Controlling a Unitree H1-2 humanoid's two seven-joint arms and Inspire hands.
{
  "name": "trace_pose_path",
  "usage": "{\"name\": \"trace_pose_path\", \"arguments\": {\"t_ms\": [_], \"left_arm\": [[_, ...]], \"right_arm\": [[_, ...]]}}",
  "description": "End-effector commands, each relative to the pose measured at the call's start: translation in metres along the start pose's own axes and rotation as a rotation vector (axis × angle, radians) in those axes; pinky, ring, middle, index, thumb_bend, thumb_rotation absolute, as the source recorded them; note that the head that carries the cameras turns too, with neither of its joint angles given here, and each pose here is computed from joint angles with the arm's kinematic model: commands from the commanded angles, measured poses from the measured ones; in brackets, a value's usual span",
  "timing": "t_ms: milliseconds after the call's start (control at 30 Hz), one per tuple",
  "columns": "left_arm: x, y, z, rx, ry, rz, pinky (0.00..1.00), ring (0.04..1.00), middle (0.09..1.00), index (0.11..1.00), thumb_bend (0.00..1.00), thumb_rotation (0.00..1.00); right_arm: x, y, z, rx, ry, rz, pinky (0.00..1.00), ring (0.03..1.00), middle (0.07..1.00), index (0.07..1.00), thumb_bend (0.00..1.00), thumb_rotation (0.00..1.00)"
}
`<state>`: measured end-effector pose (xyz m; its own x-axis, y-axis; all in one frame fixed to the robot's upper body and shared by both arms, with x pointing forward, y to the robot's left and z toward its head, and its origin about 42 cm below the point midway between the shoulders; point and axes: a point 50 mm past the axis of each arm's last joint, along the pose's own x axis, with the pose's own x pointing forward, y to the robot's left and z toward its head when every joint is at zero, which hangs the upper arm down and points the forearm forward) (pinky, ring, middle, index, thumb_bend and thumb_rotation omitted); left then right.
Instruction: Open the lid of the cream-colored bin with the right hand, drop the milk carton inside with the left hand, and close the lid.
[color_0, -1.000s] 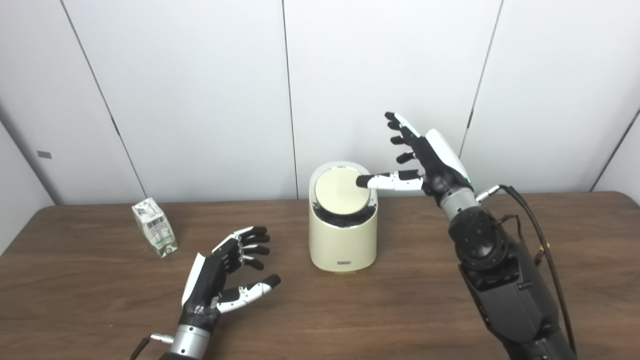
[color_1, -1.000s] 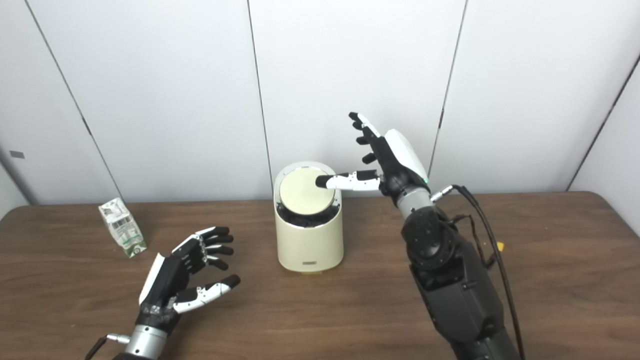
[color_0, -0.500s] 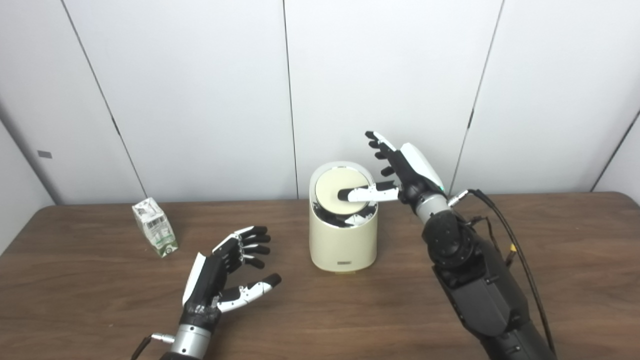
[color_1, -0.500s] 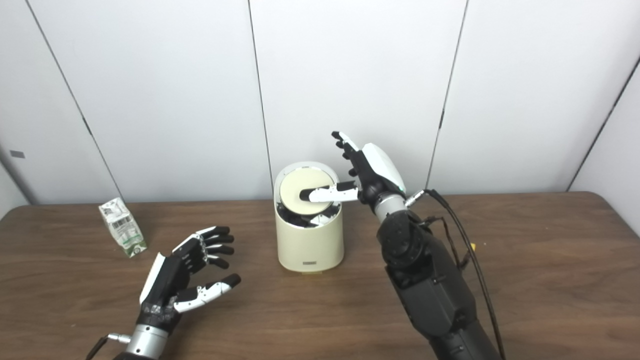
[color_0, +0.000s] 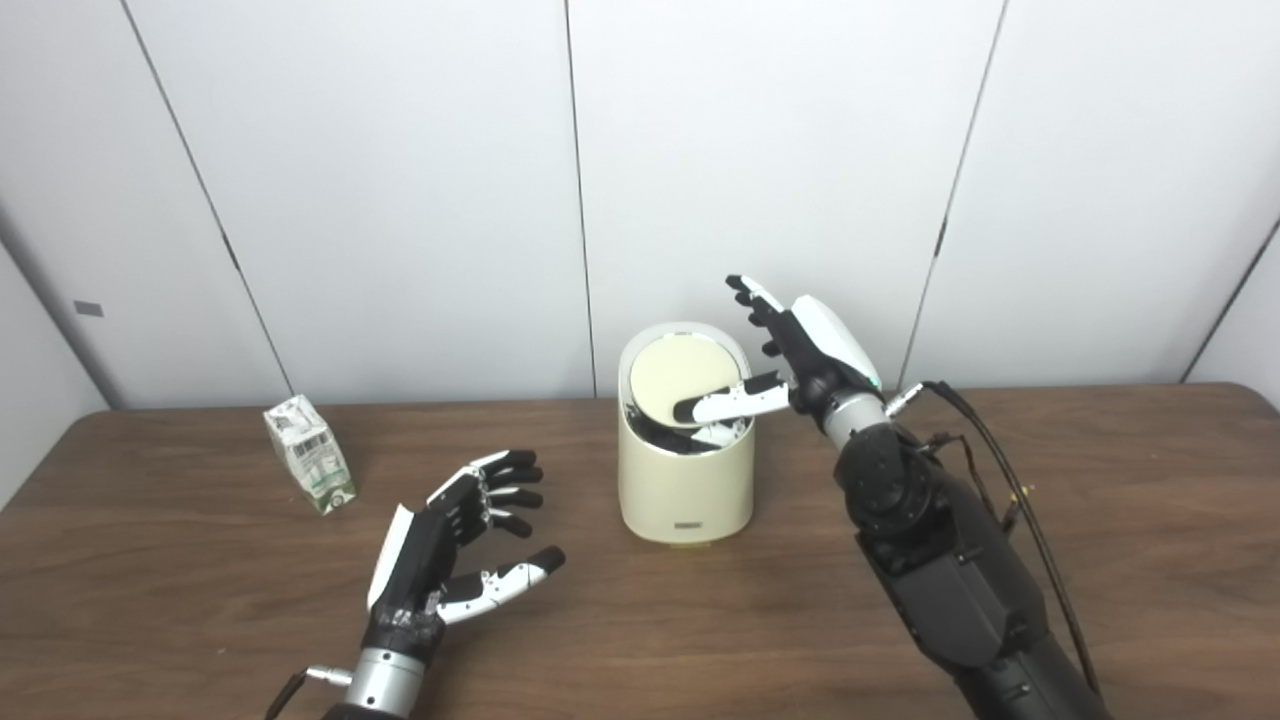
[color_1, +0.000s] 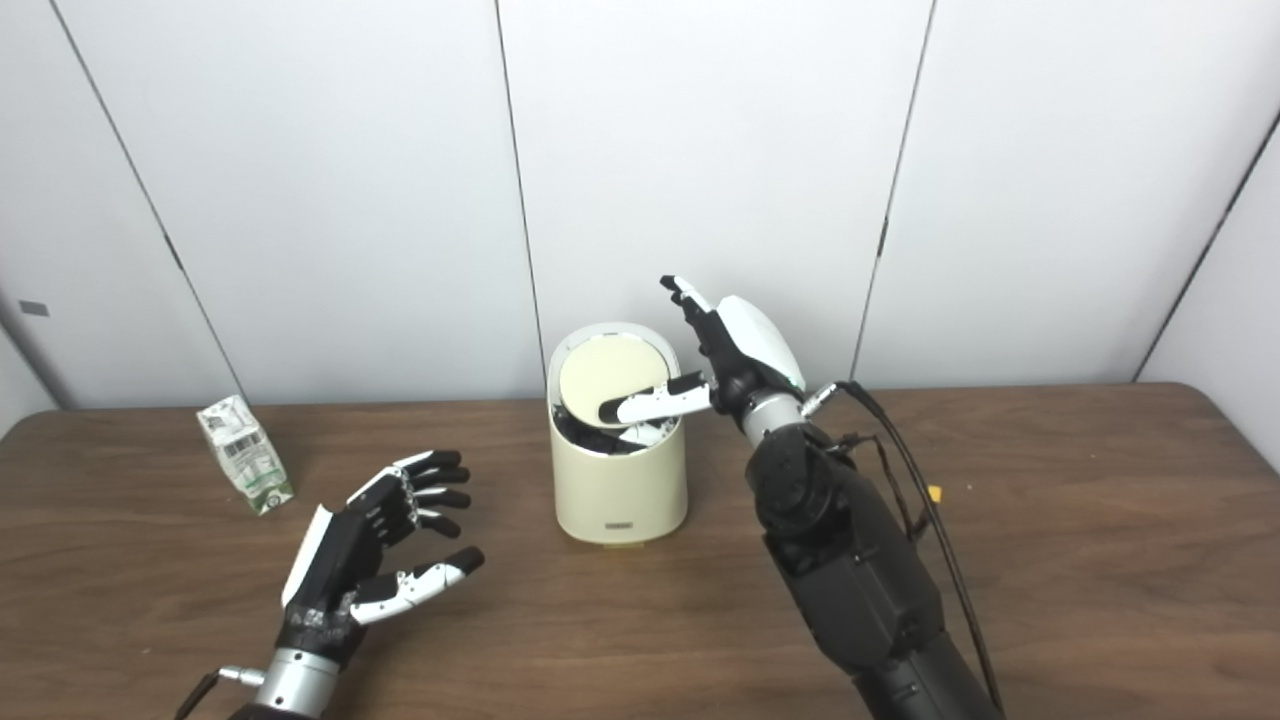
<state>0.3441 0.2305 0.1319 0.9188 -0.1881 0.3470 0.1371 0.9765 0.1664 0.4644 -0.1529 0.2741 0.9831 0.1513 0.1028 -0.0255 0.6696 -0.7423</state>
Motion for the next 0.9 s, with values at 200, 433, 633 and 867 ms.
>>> {"name": "trace_pose_path", "arguments": {"t_ms": [200,433,633,867], "left_arm": [[0.014,-0.001,0.014,0.004,-0.070,0.004,0.55,0.669,0.738,0.790,0.69,0.06],[0.013,-0.001,0.015,0.005,-0.067,-0.001,0.55,0.673,0.743,0.793,0.68,0.04],[0.012,-0.002,0.017,0.008,-0.067,0.004,0.56,0.676,0.740,0.789,0.68,0.05],[0.011,-0.001,0.020,0.009,-0.067,0.005,0.55,0.669,0.735,0.786,0.69,0.06]], "right_arm": [[0.010,-0.019,0.021,-0.123,-0.079,-0.076,0.73,0.894,0.937,0.959,0.90,0.35],[0.013,-0.011,0.023,-0.252,-0.001,-0.062,0.63,0.848,0.937,0.942,0.87,0.28],[0.015,-0.004,0.025,-0.356,0.065,-0.013,0.59,0.804,0.938,0.932,0.84,0.19],[0.013,-0.003,0.025,-0.417,0.098,0.027,0.60,0.806,0.932,0.909,0.84,0.16]]}}
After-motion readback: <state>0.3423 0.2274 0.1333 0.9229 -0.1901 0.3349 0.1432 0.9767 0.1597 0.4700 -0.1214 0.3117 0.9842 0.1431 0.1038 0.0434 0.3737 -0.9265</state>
